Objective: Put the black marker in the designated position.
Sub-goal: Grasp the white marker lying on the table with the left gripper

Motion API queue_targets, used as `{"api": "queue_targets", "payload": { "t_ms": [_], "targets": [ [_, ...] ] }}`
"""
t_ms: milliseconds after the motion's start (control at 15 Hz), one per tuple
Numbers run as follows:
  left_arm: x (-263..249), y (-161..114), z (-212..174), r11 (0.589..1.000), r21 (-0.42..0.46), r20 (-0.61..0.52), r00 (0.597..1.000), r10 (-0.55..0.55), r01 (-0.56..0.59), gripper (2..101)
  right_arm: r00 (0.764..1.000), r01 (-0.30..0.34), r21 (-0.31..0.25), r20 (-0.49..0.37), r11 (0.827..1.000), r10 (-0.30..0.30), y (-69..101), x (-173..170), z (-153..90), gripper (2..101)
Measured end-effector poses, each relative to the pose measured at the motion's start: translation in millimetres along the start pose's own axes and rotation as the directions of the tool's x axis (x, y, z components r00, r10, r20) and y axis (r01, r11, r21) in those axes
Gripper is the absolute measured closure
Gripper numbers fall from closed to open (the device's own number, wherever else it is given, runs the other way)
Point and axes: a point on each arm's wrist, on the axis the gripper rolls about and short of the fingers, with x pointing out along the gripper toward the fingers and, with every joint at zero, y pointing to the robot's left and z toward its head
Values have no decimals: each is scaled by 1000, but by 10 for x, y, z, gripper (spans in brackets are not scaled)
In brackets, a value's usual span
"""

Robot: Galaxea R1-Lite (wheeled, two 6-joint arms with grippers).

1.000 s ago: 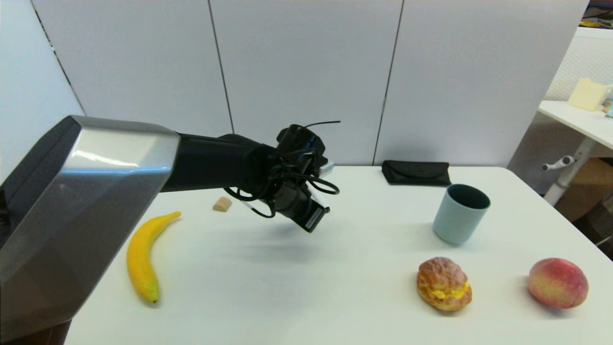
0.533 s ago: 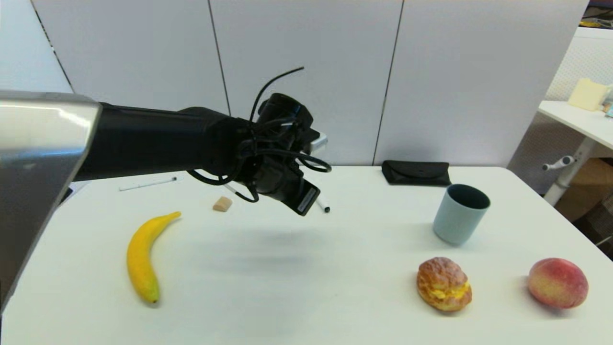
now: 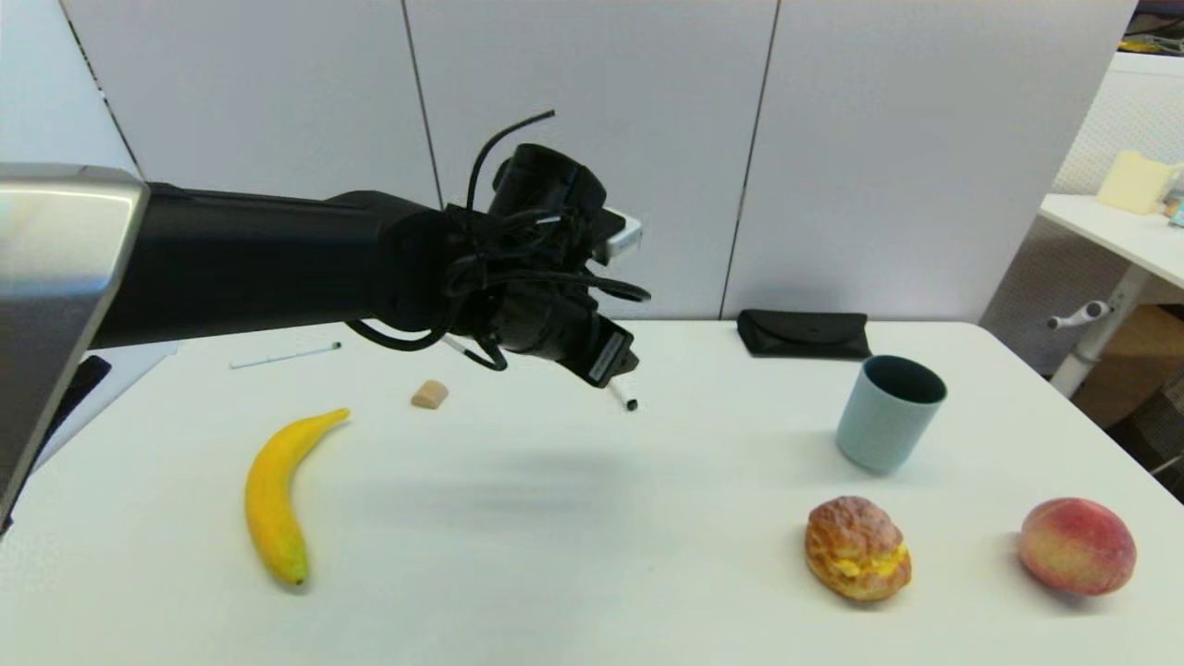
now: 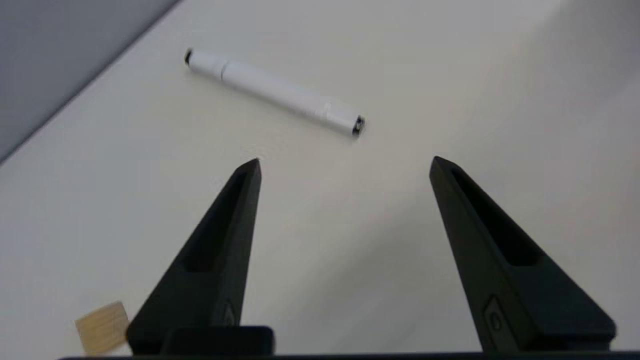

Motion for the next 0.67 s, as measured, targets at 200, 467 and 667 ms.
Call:
{"api": "queue_targets", "payload": {
  "t_ms": [200,467,667],
  "targets": [
    [125,-29,99,992,-129,121,993,8,8,243,1000,0,1,0,1000,0,0,0,0,50],
    [364,-283,171,908,-419,202,977,68,23,168,1000,0,0,0,1000,0,0,0,0,50],
    [557,-420,86,773,-622,139,954,267,-126,131,1000,1,1,0,1000,-1,0,0,0,50]
  ]
}}
